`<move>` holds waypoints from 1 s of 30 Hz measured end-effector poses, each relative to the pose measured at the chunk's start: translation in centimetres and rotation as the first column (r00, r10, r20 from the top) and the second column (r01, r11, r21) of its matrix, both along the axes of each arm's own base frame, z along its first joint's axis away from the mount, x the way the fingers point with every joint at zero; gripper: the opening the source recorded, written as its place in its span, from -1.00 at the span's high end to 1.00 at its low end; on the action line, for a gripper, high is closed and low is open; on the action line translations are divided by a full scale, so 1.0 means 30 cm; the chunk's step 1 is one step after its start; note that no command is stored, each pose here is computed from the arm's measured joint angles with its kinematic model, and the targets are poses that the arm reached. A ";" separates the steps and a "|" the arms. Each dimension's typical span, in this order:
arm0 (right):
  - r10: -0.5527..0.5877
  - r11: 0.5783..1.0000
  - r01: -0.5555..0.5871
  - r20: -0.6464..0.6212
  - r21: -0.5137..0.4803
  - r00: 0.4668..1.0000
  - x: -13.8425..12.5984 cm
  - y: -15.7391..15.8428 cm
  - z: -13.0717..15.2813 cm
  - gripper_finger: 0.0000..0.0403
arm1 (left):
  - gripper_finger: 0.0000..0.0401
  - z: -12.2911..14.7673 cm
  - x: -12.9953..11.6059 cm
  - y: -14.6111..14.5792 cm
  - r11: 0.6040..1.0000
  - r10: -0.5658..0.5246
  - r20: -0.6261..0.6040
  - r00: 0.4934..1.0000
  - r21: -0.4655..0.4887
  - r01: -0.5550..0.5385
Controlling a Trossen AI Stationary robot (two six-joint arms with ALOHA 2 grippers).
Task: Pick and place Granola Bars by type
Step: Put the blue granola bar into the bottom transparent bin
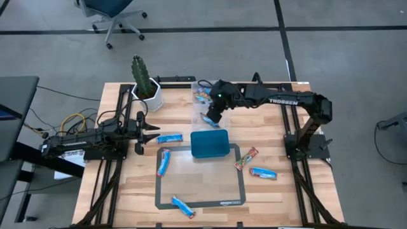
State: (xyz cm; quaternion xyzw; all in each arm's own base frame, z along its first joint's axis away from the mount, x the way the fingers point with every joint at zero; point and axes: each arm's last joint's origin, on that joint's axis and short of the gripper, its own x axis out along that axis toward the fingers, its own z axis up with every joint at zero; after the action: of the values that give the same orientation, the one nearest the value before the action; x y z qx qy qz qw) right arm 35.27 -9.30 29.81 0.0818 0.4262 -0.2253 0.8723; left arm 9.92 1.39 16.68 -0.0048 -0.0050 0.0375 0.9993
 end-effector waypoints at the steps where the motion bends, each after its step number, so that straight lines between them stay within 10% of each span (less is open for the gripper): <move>1: -0.004 1.000 0.004 -0.001 0.000 1.000 -0.002 -0.005 0.000 0.75 | 0.37 0.000 0.000 0.000 1.000 0.000 0.000 1.000 0.000 0.000; 13: -0.005 1.000 0.006 -0.044 0.017 0.999 0.003 -0.013 -0.029 0.75 | 0.37 0.000 0.000 0.000 1.000 0.000 0.000 1.000 0.000 0.000; 30: 0.083 0.991 -0.056 -0.232 0.122 0.969 0.135 -0.028 -0.334 0.75 | 0.37 0.000 0.000 0.000 1.000 0.000 0.000 1.000 0.000 0.000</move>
State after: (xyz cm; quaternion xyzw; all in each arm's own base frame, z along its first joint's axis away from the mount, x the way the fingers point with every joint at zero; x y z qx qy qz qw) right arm 39.33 -10.15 19.80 0.0890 0.5419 -0.1778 0.8166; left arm 9.92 1.39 16.68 -0.0048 -0.0050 0.0375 0.9993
